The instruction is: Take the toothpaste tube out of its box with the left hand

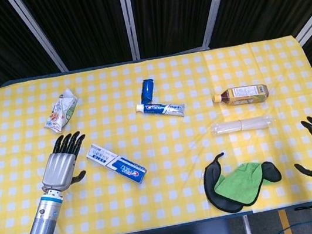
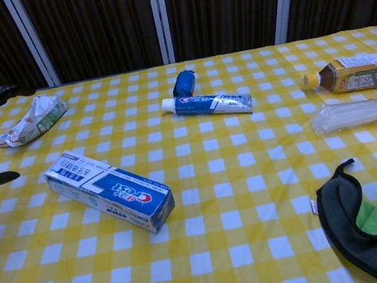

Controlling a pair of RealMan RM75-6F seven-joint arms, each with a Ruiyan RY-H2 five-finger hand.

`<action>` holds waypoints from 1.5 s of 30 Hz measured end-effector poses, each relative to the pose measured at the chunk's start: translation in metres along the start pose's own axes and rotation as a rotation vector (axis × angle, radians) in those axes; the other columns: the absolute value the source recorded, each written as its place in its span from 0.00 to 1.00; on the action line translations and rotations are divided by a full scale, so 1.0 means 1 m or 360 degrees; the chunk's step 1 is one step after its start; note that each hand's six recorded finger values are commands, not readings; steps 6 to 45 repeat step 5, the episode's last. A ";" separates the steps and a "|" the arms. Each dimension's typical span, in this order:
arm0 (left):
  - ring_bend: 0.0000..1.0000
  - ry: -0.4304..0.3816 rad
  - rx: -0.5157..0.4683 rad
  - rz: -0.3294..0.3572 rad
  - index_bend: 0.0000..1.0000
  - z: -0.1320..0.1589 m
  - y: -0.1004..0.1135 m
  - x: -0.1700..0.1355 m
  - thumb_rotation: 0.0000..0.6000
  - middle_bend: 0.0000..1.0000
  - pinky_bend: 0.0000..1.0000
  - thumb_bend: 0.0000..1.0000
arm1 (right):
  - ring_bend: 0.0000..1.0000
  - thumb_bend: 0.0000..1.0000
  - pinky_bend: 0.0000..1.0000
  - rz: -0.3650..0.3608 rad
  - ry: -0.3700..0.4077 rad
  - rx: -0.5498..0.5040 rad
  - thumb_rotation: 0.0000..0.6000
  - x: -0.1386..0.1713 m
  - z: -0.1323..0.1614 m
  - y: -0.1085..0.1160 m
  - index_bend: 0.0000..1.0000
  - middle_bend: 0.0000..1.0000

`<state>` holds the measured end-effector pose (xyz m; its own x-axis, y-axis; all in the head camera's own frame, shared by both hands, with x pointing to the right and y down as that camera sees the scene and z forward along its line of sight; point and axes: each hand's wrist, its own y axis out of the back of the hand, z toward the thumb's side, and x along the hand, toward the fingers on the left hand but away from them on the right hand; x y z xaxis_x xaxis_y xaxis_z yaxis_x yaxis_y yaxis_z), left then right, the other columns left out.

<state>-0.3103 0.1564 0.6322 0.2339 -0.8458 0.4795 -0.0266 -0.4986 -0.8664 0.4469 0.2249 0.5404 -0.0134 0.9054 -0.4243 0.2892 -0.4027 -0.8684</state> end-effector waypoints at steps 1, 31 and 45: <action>0.00 0.0014 -0.0009 0.0015 0.01 -0.003 0.001 -0.003 1.00 0.00 0.00 0.22 | 0.00 0.06 0.00 0.0003 0.0001 0.0004 1.00 0.000 0.000 -0.001 0.00 0.00; 0.00 0.0070 -0.0044 0.0097 0.01 -0.019 0.005 -0.023 1.00 0.00 0.00 0.22 | 0.00 0.06 0.00 0.0011 0.0007 0.0022 1.00 0.000 0.002 -0.004 0.00 0.00; 0.00 0.0070 -0.0044 0.0097 0.01 -0.019 0.005 -0.023 1.00 0.00 0.00 0.22 | 0.00 0.06 0.00 0.0011 0.0007 0.0022 1.00 0.000 0.002 -0.004 0.00 0.00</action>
